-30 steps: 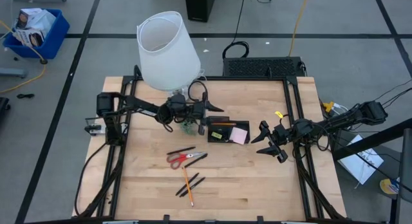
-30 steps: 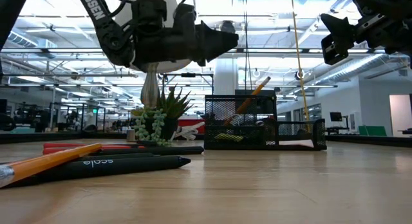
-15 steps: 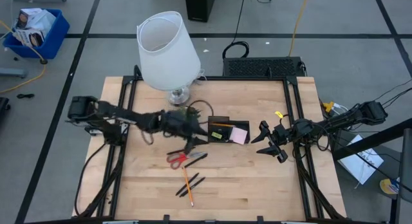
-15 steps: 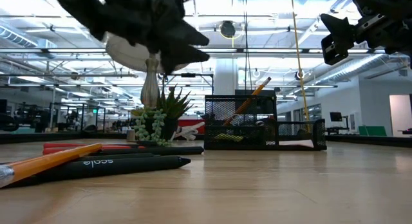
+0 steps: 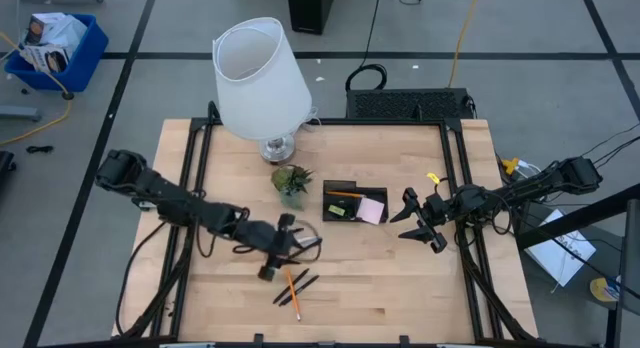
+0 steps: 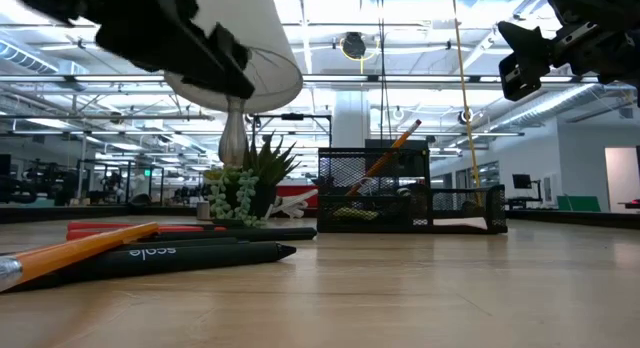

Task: Pick and place office supplies into organizer
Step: Put the orange pencil into the desk organizer

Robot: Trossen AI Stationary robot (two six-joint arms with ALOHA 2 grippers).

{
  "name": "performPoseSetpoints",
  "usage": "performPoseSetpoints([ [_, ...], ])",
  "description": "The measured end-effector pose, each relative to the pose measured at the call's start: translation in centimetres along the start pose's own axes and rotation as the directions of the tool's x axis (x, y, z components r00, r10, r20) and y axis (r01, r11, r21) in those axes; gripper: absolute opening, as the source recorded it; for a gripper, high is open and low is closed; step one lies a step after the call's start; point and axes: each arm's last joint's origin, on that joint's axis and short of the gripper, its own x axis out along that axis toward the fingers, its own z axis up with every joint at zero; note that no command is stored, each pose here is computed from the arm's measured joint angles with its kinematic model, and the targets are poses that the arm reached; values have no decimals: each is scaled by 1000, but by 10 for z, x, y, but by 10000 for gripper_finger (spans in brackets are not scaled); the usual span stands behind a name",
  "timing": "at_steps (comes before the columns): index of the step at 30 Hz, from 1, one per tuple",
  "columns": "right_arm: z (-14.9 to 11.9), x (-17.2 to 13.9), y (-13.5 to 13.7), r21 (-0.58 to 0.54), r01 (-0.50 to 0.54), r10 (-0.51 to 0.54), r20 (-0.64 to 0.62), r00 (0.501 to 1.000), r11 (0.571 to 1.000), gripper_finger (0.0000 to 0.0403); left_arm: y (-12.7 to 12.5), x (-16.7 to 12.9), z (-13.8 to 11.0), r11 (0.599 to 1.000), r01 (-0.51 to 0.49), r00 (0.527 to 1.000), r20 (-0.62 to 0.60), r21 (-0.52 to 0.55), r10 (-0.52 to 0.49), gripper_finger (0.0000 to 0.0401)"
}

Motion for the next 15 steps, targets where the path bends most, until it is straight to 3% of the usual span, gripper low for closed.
performPoseSetpoints([
  [5,0,0,0,0,1,-1,0,1000,1000,211,-23,1,12,987,32,991,123,155,-52,189],
  [9,0,0,0,0,1,-1,0,1000,1000,211,-40,11,4,934,11,995,92,357,-47,189],
  [15,0,0,0,0,0,0,1,1000,1000,209,-49,25,-4,918,-48,999,37,393,37,189],
])
